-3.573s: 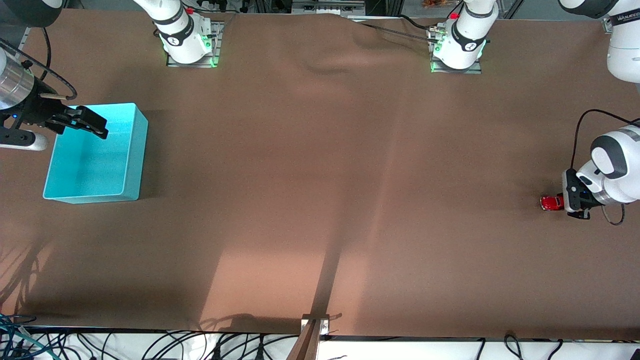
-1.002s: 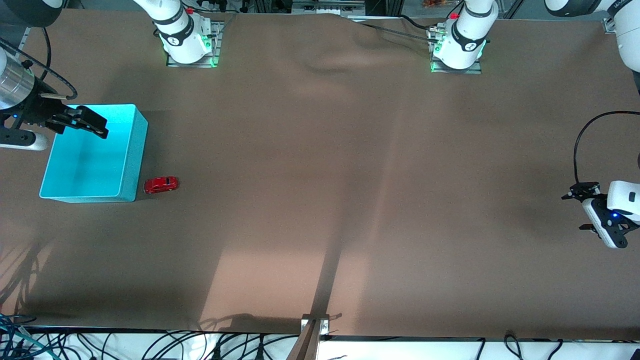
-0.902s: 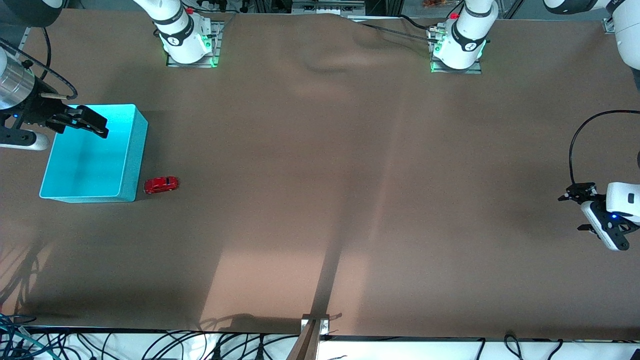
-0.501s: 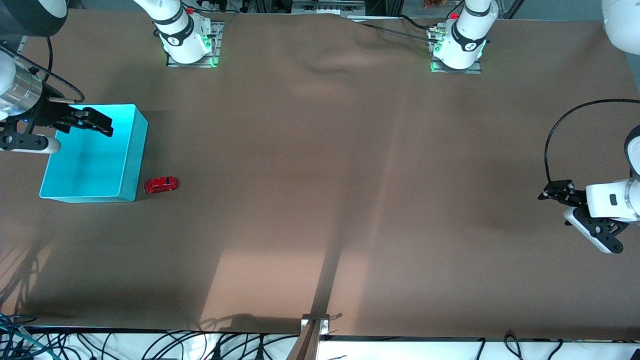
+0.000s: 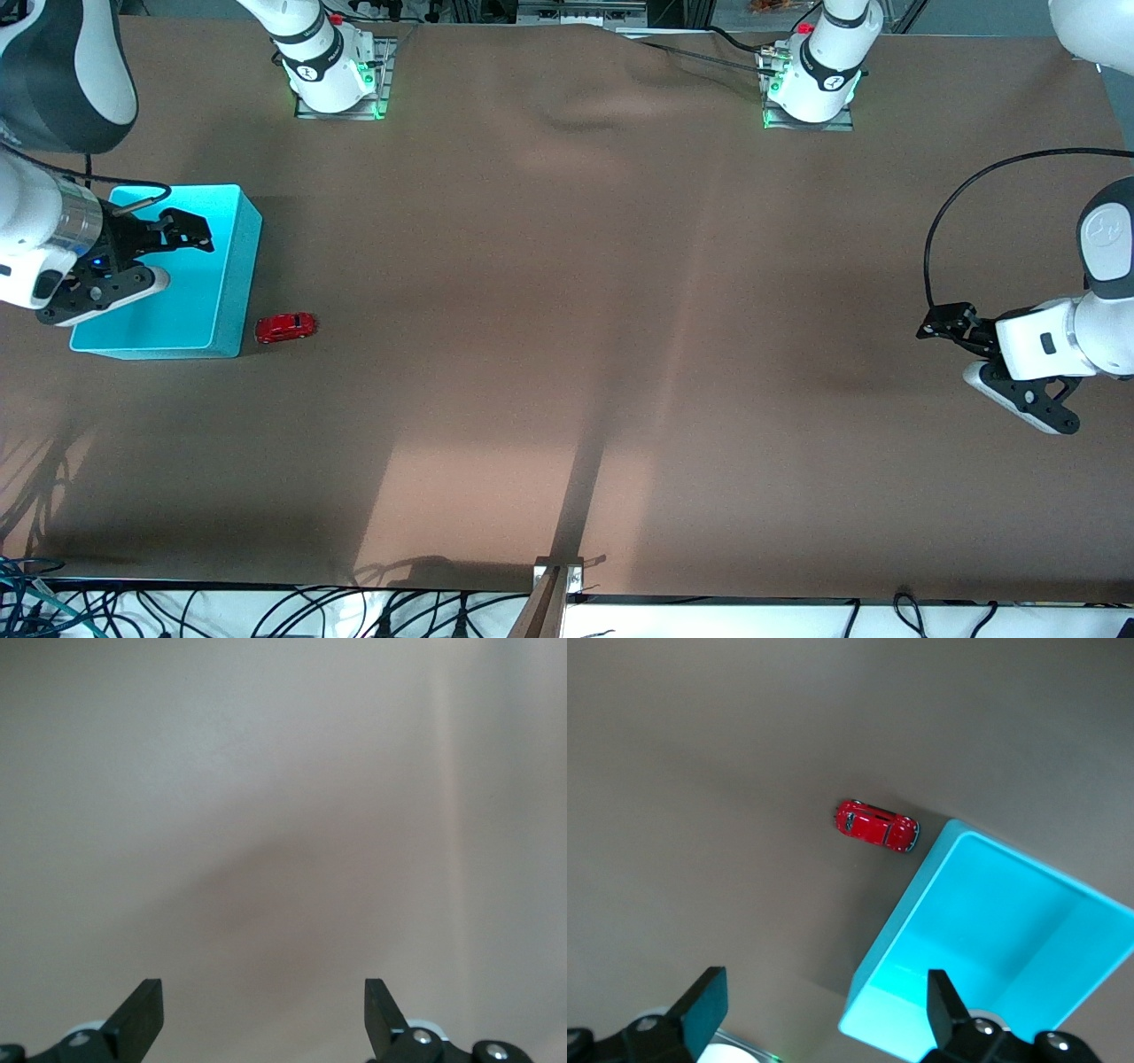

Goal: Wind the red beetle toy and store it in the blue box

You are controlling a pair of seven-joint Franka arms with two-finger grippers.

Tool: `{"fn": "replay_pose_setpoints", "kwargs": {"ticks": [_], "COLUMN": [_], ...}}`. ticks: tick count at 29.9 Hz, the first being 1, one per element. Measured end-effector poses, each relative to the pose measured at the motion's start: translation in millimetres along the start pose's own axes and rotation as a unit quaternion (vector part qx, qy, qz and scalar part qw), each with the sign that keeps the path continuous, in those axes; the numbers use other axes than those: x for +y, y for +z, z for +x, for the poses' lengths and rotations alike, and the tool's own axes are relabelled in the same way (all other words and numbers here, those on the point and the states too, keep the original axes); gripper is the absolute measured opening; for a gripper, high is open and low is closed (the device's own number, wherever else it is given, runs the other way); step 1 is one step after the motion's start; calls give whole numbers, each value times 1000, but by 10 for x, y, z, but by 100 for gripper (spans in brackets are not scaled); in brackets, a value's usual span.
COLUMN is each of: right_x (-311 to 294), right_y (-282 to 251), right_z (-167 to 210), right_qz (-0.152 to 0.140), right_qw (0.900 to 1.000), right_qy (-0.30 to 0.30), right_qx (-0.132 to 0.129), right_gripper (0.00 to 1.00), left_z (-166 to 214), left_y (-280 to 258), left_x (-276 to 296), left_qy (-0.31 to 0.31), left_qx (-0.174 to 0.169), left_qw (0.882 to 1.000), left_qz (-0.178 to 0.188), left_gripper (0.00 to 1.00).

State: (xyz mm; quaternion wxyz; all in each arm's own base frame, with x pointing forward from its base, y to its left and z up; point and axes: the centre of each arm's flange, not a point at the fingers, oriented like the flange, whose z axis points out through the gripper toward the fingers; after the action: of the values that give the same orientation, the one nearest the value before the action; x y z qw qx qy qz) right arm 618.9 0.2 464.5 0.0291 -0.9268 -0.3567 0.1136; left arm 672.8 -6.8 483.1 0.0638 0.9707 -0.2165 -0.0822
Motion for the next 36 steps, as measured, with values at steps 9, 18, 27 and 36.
{"fn": "replay_pose_setpoints", "kwargs": {"ticks": [9,18,27,36], "right_x": [228,278,214,95], "right_y": [576,1195,1838,2337], "right_z": [161,189,144,73], "right_qz": [4,-18,-54,-86], "right_qw": [984,948,914,887], "right_qy": [-180,-316,-400,-452], "right_qx": [1,17,36,47], "right_gripper": [100,100,100,100], "left_z": [-40,-80,-160,-533], "left_y": [-236,-399,-495,-559], "left_x": [435,695,655,397], "left_qy": [-29,-23,-34,-66], "left_qx": [-10,-10,33,66], "left_qw": [999,999,998,994], "left_qz": [11,22,44,50], "left_gripper": [100,100,100,100]}}
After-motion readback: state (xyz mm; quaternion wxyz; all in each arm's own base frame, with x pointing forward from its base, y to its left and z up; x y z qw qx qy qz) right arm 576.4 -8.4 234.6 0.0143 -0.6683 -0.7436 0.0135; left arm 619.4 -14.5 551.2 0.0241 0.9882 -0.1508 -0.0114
